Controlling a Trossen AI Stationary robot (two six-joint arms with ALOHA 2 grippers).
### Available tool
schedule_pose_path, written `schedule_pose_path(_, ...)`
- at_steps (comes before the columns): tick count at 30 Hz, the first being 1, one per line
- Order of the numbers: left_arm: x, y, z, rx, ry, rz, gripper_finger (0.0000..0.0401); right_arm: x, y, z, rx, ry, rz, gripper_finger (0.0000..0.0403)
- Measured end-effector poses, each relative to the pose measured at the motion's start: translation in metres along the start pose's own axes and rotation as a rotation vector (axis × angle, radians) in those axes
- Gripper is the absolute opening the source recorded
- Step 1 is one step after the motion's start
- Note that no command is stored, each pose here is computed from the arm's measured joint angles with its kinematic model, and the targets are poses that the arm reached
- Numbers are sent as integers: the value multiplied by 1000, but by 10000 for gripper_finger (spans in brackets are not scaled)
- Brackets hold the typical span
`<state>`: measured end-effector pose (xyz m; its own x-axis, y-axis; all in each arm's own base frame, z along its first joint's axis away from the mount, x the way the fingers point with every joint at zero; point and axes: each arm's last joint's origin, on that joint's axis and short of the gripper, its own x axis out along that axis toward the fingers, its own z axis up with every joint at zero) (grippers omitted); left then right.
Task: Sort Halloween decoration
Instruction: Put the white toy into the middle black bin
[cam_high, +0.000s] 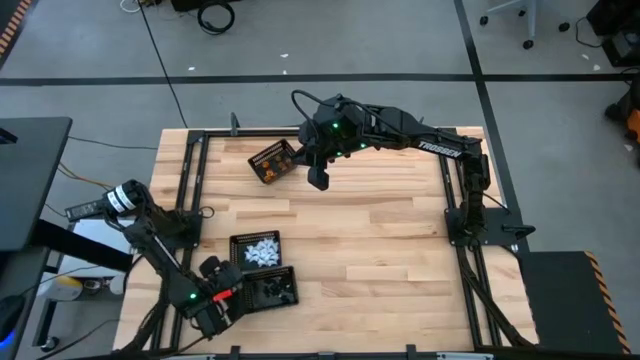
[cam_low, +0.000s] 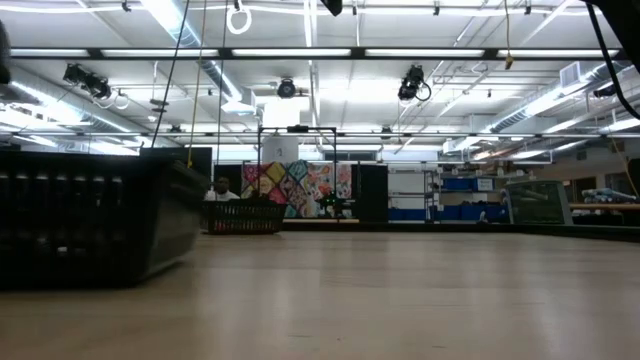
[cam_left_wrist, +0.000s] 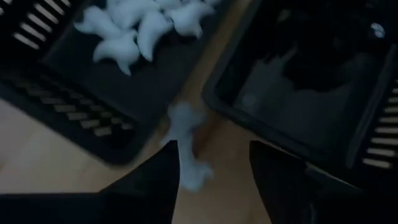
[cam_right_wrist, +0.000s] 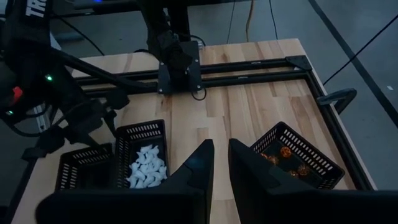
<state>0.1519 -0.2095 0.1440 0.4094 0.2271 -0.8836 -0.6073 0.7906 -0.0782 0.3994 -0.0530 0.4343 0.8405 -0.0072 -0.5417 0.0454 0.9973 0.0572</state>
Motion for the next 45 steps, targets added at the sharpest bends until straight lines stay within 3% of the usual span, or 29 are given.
schedule_pose_path(5, 8, 2, 11, -16, 5, 31, 203, 0, 1, 0, 0, 0, 14, 54)
schedule_pose_path(11, 8, 6, 6, 22, 65, 52, 204, 0, 1, 0, 0, 0, 15, 54)
schedule_pose_path(21, 0, 9, -7, 217, -28, 40, 204, 0, 1, 0, -5, 0, 15, 54)
schedule_pose_path(31, 17, 12, 0, 199, -37, 7, 204, 0, 1, 0, -7, 0, 15, 54)
schedule_pose_path(39, 28, 22, 4, 214, -13, 47, 202, 0, 1, 0, 0, 0, 22, 54)
schedule_pose_path(45, 33, 24, 1, 196, -2, 10, 165, 0, 1, 0, 0, 0, 23, 54)
